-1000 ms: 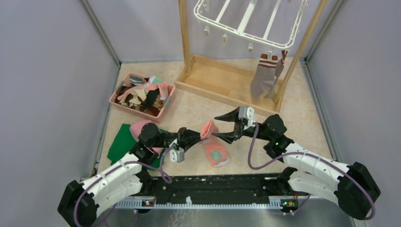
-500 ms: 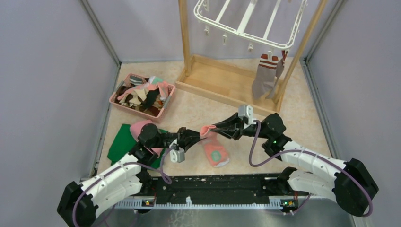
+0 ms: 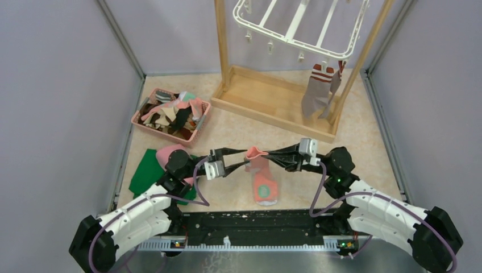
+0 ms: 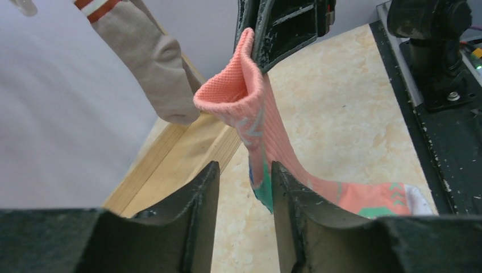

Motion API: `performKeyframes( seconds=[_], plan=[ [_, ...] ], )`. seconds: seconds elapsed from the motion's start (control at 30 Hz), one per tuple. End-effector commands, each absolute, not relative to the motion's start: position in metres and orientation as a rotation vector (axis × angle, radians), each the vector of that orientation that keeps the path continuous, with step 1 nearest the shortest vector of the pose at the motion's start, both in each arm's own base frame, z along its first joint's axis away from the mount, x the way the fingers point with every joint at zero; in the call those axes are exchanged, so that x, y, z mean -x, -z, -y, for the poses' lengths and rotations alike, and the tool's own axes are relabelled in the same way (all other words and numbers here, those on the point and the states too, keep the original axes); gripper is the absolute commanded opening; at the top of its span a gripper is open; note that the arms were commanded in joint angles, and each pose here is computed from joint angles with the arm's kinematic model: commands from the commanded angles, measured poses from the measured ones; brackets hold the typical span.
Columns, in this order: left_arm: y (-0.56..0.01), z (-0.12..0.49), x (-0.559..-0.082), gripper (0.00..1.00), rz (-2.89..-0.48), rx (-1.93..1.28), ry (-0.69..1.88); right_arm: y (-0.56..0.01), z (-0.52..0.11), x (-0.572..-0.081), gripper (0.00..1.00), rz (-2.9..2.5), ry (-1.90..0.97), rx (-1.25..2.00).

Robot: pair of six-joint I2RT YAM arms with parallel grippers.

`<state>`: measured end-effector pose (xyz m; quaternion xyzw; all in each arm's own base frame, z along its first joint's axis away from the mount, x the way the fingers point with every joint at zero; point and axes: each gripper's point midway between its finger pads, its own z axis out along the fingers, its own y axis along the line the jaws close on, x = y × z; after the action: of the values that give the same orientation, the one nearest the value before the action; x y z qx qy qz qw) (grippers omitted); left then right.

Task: Clip the socks to the hanger
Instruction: Pick up the sock from the bin.

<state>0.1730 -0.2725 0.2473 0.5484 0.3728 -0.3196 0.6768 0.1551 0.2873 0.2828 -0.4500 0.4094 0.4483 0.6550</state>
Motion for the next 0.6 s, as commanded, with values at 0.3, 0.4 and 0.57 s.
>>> performKeyframes(
  seconds=[0.3, 0.4, 0.57],
  plan=[
    [-0.296, 0.273, -0.138, 0.60, -0.793, -1.081, 1.022, -0.290, -0.275, -0.157, 0.00, -0.781, -0.819, 1.036],
    [-0.297, 0.281, -0.135, 0.59, -0.786, -1.093, 1.105, -0.289, -0.275, -0.157, 0.00, -0.774, -0.814, 1.041],
    [-0.295, 0.292, -0.148, 0.43, -0.844, -1.063, 1.153, -0.288, -0.274, -0.156, 0.00, -0.774, -0.811, 1.047]
  ],
)
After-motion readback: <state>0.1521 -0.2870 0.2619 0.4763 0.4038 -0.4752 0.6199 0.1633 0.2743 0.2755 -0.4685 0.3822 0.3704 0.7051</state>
